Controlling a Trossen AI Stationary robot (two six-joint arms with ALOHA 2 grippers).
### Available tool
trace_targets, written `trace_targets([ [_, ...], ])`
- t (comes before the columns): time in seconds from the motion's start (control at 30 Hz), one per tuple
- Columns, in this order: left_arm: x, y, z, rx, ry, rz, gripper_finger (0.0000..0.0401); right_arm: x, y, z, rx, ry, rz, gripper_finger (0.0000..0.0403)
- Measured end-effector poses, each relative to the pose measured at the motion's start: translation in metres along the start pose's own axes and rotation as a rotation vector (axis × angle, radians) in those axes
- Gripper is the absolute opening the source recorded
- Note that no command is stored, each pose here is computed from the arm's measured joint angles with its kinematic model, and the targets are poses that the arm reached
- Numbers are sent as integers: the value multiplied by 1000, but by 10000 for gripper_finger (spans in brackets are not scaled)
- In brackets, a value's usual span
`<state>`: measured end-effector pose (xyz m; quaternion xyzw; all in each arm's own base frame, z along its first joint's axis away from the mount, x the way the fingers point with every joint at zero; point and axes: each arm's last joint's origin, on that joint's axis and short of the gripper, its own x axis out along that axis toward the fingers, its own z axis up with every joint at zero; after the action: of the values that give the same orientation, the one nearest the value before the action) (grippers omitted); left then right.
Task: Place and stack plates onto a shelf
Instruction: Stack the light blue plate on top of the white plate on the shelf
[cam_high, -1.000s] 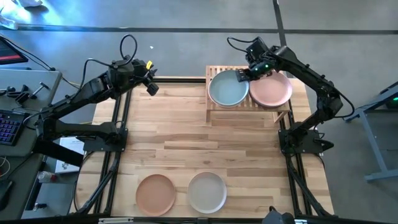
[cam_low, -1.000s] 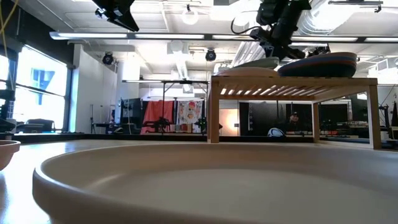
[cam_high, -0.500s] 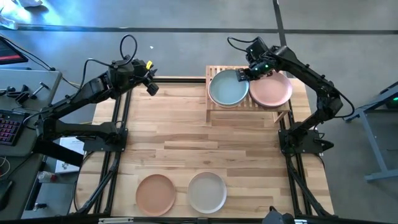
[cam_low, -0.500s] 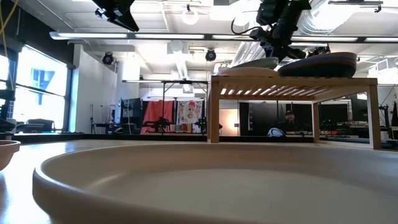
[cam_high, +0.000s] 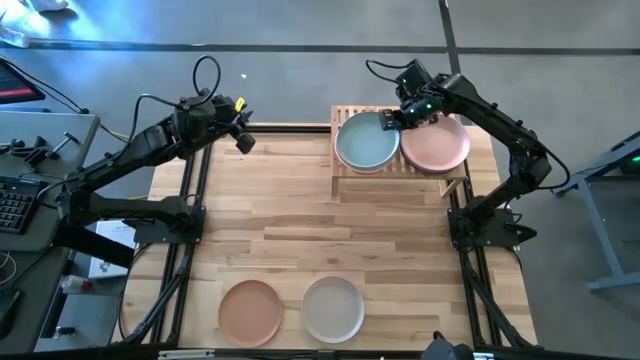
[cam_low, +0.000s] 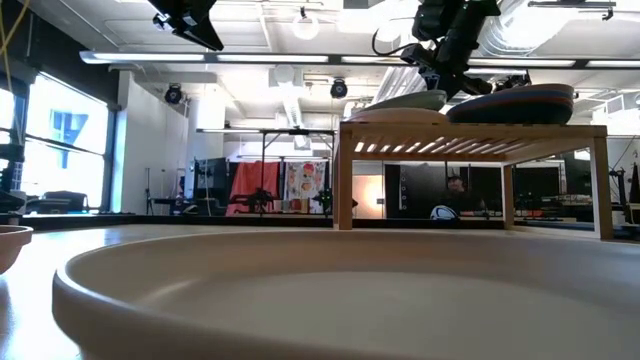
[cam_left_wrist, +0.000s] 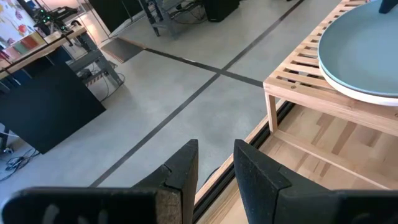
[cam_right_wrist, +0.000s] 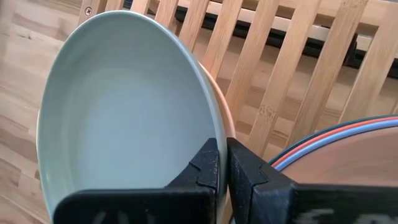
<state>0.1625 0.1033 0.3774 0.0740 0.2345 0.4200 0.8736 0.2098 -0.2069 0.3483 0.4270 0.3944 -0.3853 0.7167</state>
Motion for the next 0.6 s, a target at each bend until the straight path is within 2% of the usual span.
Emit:
trace_targets([
  [0.6, 0, 0, 0, 0, 0, 0, 90, 1, 0, 1, -3, -12, -12, 1],
])
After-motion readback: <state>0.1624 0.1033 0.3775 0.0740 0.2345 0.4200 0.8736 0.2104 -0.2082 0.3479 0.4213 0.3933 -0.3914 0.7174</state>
